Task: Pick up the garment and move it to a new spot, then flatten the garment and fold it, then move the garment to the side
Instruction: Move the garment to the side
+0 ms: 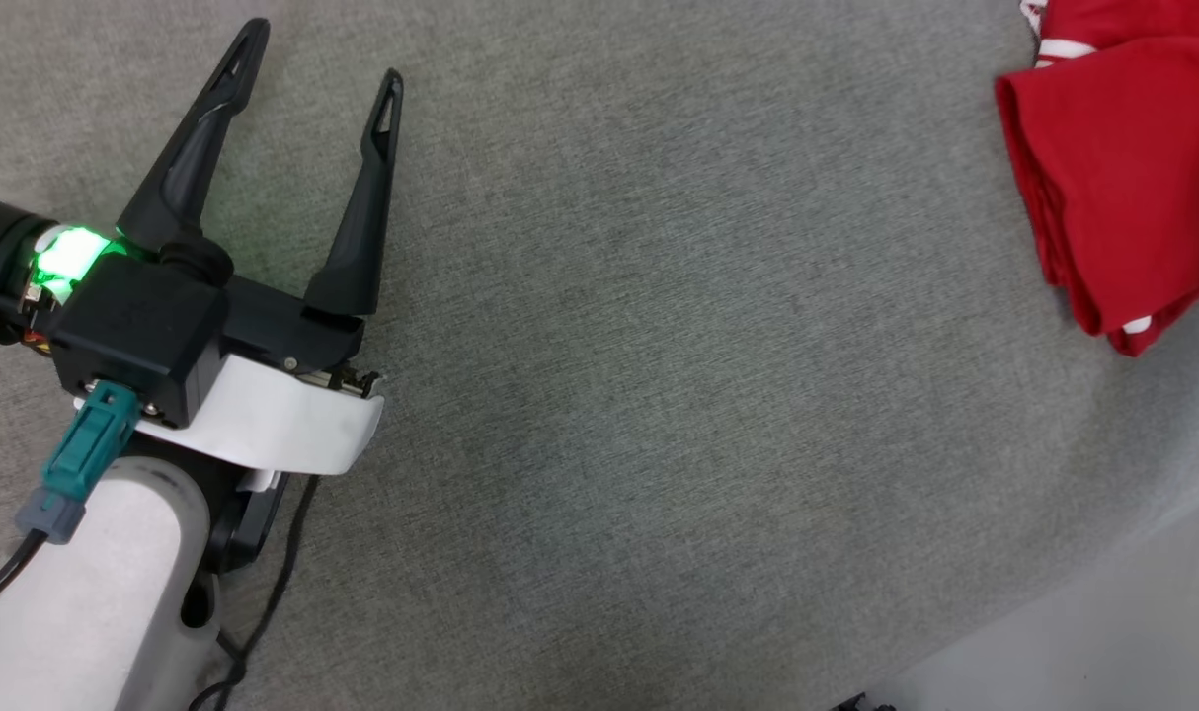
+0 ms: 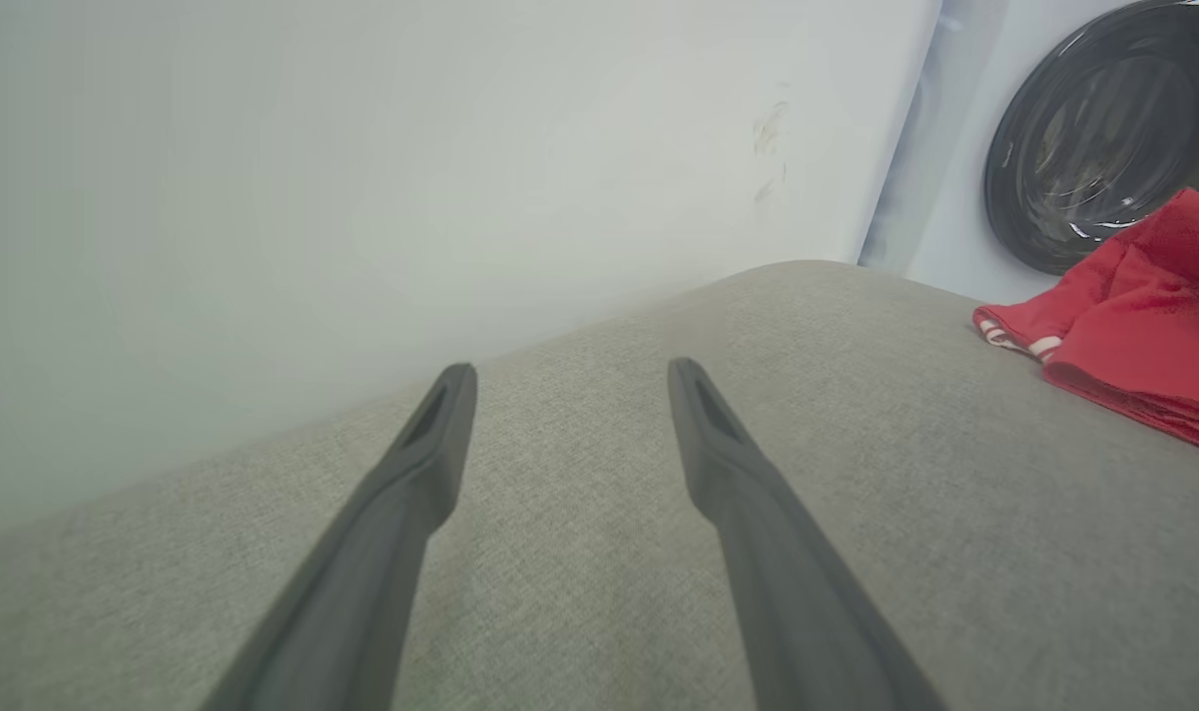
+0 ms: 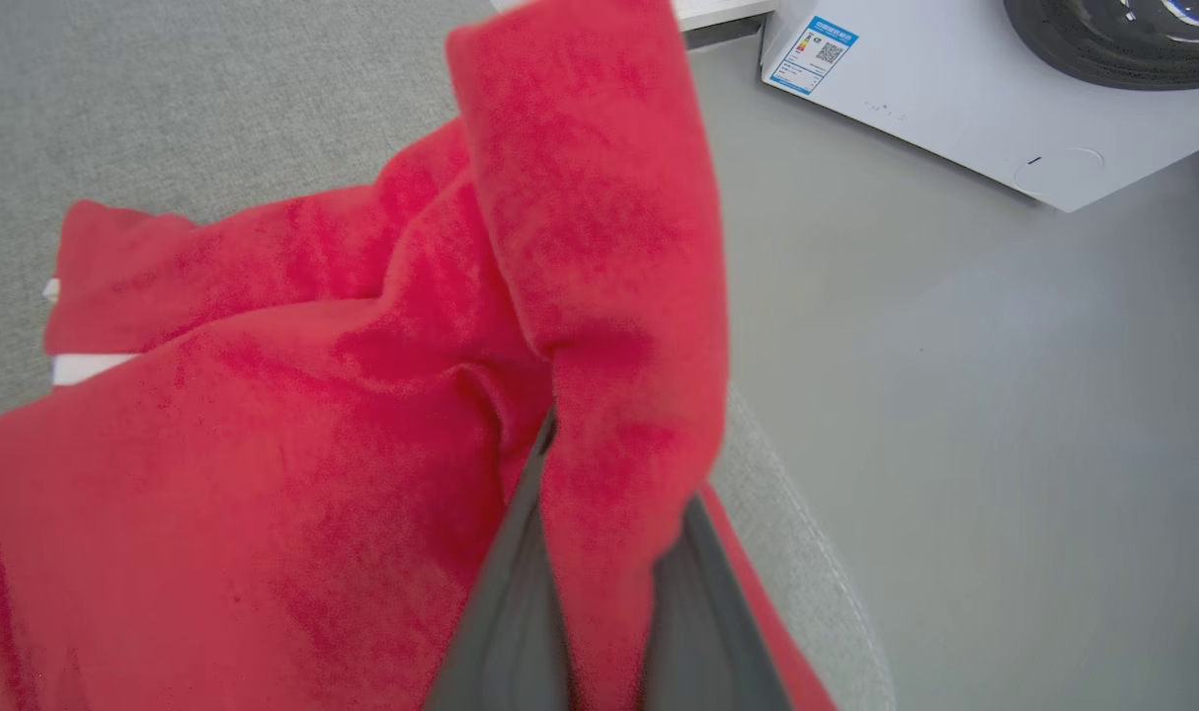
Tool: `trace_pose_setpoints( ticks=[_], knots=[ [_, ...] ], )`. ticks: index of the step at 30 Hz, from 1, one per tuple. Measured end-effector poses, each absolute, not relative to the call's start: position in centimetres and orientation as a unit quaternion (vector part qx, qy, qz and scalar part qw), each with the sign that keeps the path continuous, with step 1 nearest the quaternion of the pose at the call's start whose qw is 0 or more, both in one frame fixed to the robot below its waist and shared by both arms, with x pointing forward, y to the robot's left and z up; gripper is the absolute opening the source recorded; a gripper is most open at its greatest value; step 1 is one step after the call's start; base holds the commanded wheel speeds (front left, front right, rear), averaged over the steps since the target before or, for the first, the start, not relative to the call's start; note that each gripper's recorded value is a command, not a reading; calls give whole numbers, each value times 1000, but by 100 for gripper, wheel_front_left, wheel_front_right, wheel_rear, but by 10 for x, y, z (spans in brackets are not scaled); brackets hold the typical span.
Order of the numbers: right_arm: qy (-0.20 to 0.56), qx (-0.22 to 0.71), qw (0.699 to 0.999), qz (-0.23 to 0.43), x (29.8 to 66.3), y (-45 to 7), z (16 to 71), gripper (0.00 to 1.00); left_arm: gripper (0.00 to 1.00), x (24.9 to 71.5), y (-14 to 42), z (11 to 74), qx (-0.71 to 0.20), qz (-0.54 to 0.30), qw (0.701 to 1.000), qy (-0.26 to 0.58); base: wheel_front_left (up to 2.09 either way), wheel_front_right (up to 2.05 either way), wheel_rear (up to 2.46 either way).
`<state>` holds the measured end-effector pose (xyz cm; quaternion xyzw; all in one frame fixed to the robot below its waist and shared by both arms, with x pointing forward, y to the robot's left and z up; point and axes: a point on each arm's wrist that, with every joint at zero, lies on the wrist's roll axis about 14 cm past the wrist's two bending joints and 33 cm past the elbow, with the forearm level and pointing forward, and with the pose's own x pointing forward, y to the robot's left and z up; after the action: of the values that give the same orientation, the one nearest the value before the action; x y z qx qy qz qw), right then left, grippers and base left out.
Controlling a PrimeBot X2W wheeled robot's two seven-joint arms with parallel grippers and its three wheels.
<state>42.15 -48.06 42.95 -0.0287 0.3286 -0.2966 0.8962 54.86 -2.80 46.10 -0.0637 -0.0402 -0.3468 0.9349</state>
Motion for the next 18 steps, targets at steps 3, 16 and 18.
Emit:
trace_pose_setpoints(
  ticks=[3,16,18],
  knots=[
    [330,-32,896,-295,426,-476,410,90,100,551,-29,452,-65,-349,934,-34,0,0,0],
    [201,-95,931,-288,433,-487,473,100,100,537,-10,474,-79,-308,947,-47,0,0,0],
    [187,-104,937,-276,431,-482,484,100,100,531,-5,479,-83,-298,950,-47,0,0,0]
  ],
)
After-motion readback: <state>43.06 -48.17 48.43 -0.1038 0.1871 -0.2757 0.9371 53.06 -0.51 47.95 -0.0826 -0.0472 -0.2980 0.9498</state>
